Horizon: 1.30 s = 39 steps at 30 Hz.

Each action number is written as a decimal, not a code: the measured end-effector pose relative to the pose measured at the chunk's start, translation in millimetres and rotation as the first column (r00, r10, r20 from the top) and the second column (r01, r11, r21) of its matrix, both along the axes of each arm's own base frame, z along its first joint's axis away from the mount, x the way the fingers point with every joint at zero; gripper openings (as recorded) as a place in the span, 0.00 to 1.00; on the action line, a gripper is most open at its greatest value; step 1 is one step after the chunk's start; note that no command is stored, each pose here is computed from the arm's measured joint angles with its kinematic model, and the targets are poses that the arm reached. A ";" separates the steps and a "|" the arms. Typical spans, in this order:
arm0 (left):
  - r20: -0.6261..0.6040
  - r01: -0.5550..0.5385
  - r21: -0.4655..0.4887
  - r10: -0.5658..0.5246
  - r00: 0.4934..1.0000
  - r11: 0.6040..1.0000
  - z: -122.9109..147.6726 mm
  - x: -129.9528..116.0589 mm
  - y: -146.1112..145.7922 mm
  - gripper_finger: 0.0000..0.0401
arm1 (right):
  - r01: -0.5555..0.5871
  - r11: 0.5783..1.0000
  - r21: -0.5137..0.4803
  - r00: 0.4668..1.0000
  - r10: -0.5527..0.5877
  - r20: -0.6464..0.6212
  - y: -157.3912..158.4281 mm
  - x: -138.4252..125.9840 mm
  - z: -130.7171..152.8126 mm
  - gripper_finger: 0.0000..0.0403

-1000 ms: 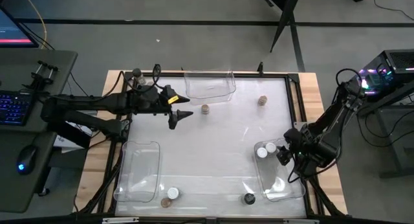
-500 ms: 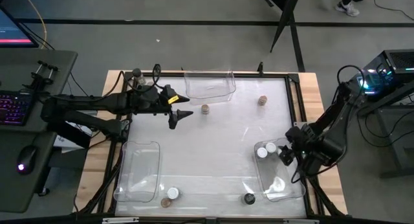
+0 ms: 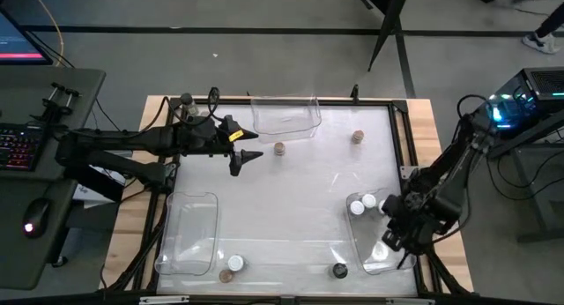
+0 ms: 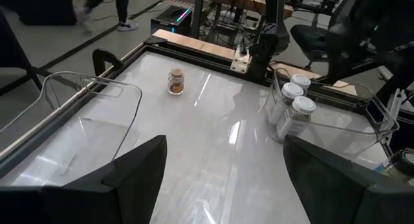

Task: Sort spices by type
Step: Put the white seasoning bottle into the bottom right transparent bin, then adjust the white seasoning bottle inside the bottom right transparent bin

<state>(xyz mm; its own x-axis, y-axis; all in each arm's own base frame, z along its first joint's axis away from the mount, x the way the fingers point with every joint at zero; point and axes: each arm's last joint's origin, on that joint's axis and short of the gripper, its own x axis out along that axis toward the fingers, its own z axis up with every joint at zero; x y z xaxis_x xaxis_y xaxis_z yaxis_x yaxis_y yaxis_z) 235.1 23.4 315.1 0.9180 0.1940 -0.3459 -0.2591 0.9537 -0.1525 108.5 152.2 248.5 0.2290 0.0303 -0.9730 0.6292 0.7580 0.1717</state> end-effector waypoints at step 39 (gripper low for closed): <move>0.000 0.000 0.000 0.000 1.000 1.000 0.0 0.0 -0.1 0.73 | 0.022 1.000 0.007 0.992 -0.023 0.127 0.5 31.4 3.0 0.00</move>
